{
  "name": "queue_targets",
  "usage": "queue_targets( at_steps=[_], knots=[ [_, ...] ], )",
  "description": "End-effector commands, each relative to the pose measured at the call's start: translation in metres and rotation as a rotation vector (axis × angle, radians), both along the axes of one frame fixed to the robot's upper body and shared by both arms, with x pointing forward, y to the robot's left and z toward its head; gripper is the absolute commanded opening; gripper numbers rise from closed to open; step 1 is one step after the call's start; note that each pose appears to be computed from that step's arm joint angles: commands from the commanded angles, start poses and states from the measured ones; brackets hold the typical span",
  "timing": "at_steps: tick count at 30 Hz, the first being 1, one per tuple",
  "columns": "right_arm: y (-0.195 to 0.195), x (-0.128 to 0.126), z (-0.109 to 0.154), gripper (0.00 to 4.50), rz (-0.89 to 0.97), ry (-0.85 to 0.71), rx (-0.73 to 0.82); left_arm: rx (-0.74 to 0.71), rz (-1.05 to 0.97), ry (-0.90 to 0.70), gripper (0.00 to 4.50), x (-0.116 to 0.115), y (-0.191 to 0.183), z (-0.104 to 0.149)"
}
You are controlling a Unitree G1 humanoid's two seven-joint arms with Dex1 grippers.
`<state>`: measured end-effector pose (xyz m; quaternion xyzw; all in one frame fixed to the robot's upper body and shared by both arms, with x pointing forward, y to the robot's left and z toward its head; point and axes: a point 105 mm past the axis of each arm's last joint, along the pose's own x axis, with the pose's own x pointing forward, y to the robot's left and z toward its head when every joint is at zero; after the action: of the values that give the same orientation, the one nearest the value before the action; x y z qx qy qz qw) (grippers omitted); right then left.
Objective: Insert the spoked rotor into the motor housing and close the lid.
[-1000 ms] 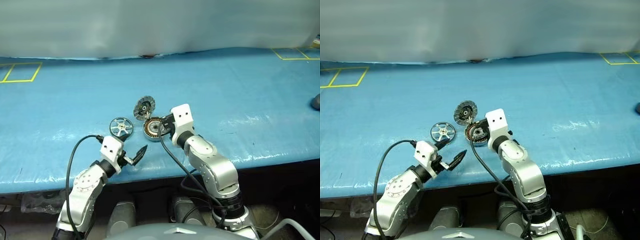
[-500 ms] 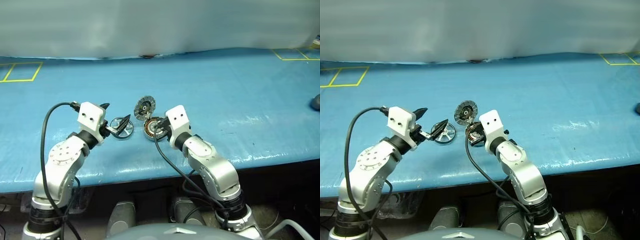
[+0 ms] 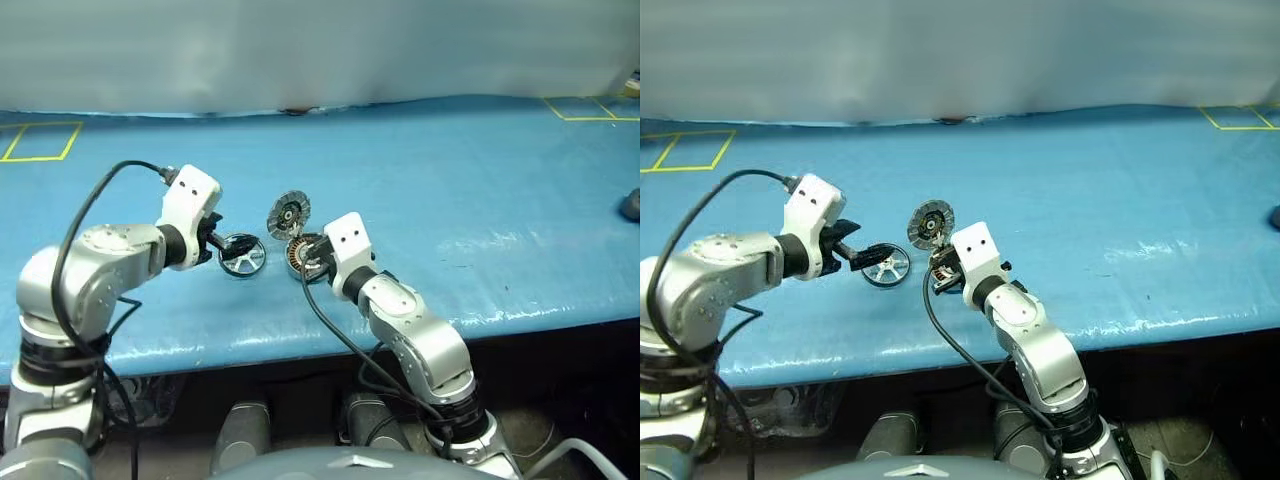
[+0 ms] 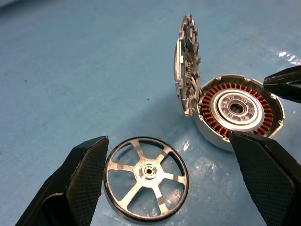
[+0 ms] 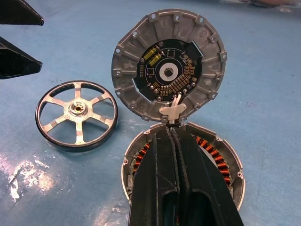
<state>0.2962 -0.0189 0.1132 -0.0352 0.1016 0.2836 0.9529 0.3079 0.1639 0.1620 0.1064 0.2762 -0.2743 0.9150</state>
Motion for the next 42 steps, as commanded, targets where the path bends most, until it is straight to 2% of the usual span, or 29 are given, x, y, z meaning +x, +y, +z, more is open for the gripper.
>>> queue_targets(
  at_steps=[1, 5, 10, 14, 23, 30, 42],
  knots=[
    [0.008, -0.001, 0.011, 0.05, 0.016, -0.043, 0.044, 0.059, -0.013, 0.089, 4.5, 0.004, 0.006, 0.002],
    [0.012, -0.001, 0.01, 0.05, 0.016, -0.042, 0.06, 0.156, -0.089, 0.097, 4.5, 0.014, 0.01, 0.008],
    [0.012, 0.001, 0.007, 0.05, -0.013, -0.039, 0.083, 0.29, -0.317, -0.02, 4.5, 0.025, 0.006, 0.012],
    [0.01, 0.002, 0.006, 0.05, -0.042, -0.038, 0.099, 0.41, -0.499, -0.047, 4.5, 0.03, 0.011, 0.008],
    [0.006, 0.002, 0.002, 0.05, -0.085, -0.029, 0.118, 0.671, -0.867, 0.032, 4.5, 0.036, 0.014, 0.004],
    [0.004, 0.002, 0.0, 0.05, -0.11, -0.02, 0.126, 0.729, -1.008, 0.122, 4.5, 0.044, 0.004, -0.002],
    [0.002, -0.001, -0.003, 0.05, -0.153, -0.006, 0.152, 0.761, -1.065, 0.19, 4.5, 0.059, -0.011, -0.009]
  ],
)
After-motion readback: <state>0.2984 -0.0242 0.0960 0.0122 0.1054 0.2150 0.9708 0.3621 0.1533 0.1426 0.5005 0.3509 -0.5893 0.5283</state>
